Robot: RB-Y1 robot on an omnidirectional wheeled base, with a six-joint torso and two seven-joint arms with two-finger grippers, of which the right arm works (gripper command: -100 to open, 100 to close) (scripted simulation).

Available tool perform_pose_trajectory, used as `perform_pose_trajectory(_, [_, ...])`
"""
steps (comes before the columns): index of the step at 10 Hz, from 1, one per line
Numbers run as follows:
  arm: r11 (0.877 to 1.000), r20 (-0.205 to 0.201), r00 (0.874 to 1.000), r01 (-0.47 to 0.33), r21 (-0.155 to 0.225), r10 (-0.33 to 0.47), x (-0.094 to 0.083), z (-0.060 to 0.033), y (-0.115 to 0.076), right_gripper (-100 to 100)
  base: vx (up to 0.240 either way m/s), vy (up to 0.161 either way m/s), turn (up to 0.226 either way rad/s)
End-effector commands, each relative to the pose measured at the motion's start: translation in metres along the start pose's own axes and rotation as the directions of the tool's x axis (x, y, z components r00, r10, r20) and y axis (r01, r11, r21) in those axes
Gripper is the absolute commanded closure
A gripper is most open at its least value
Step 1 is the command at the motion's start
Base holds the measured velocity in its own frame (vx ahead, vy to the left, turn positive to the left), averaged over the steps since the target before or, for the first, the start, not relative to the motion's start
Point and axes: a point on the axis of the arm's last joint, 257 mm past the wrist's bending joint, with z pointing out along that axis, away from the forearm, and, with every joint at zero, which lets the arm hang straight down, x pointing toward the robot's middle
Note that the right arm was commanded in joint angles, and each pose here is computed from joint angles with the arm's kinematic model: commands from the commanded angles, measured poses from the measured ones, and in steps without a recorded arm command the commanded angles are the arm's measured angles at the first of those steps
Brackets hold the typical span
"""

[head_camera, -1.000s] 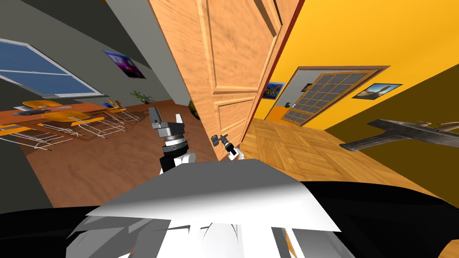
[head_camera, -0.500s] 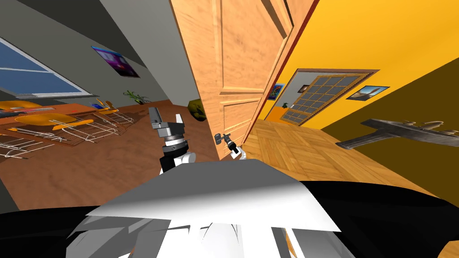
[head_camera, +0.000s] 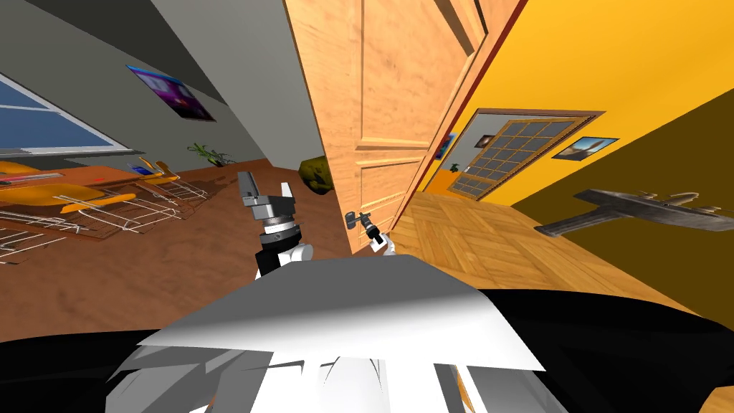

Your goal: Push the door open

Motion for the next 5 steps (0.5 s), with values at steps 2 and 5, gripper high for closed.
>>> perform_pose_trajectory(2, [1.000,0.049,0.999,0.002,0.008,-0.002,-0.026,-0.0001,-0.003,100,0.082,0.167,-0.104])
perform_pose_trajectory(5, [1.000,0.092,0.996,-0.014,0.001,0.014,-0.043,0.0022,0.000,100,0.127,0.216,-0.089])
